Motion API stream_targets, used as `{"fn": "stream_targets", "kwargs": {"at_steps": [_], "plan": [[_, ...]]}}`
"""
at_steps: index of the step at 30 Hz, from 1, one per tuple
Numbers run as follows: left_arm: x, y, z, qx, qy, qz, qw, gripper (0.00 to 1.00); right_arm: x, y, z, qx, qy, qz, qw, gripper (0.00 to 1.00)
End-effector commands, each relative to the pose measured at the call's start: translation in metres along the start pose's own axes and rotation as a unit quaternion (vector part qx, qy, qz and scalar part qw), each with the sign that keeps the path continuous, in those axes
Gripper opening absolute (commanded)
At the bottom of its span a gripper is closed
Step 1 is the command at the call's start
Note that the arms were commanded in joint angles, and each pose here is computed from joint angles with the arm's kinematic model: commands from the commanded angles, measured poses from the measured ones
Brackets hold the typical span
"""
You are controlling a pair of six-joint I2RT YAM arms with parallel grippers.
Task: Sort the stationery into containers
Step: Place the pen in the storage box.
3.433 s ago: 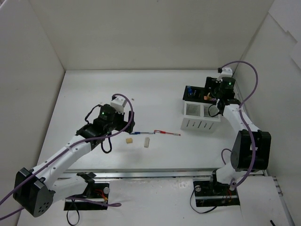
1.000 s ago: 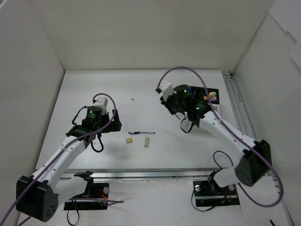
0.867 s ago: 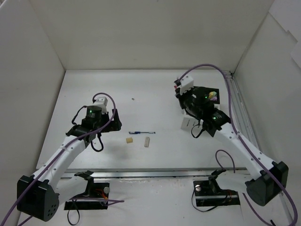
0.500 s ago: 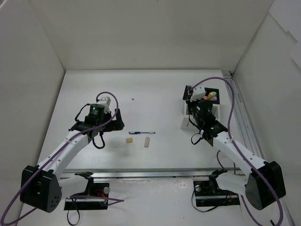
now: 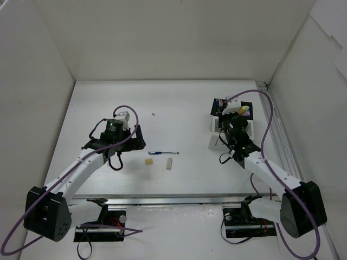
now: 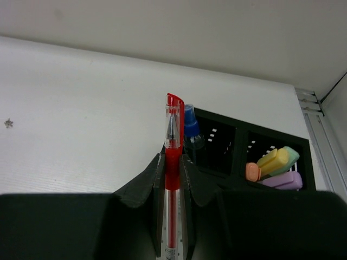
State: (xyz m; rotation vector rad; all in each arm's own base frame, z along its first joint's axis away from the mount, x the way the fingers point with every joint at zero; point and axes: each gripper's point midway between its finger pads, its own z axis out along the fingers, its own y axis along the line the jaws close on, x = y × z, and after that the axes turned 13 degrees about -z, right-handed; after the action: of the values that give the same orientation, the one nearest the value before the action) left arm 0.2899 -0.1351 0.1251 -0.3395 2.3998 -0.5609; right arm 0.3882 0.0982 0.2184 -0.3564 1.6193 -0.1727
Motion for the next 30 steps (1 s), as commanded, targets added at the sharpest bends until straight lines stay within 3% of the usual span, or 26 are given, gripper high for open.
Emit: {"fn": "stream_targets", "kwargs": {"at_steps": [1, 10, 15, 19, 22, 23, 28, 30], "plan": [[-0.031, -0.027, -0.008, 0.040, -0.047, -0.003, 0.998, 1.00, -0.074, -0.033, -0.003, 0.048, -0.107, 0.013, 0.993, 0.00], [-0.032, -0.034, -0.004, 0.045, -0.040, -0.009, 0.998, 1.00, -0.055, -0.035, 0.025, 0.076, -0.097, 0.000, 0.992, 0.00], [-0.031, -0.039, -0.002, 0.048, -0.039, -0.015, 0.998, 1.00, -0.024, -0.030, 0.037, 0.089, -0.070, 0.008, 0.993, 0.00], [-0.029, -0.043, -0.003, 0.052, -0.036, -0.023, 0.998, 1.00, -0.007, -0.029, 0.024, 0.093, -0.065, 0.029, 0.993, 0.07], [-0.026, -0.045, -0.001, 0.051, -0.030, -0.037, 0.998, 1.00, -0.001, -0.029, 0.006, 0.090, -0.070, 0.048, 0.992, 0.28], [-0.023, -0.048, -0.001, 0.052, -0.025, -0.045, 0.997, 1.00, -0.010, -0.032, -0.003, 0.091, -0.085, 0.056, 0.991, 0.44], [-0.013, -0.049, 0.011, 0.029, 0.002, -0.089, 0.996, 1.00, -0.021, -0.035, -0.029, 0.085, -0.118, 0.083, 0.986, 0.73], [-0.009, -0.054, 0.016, 0.026, 0.015, -0.118, 0.993, 1.00, -0.035, -0.038, -0.039, 0.082, -0.140, 0.087, 0.983, 0.93]]}}
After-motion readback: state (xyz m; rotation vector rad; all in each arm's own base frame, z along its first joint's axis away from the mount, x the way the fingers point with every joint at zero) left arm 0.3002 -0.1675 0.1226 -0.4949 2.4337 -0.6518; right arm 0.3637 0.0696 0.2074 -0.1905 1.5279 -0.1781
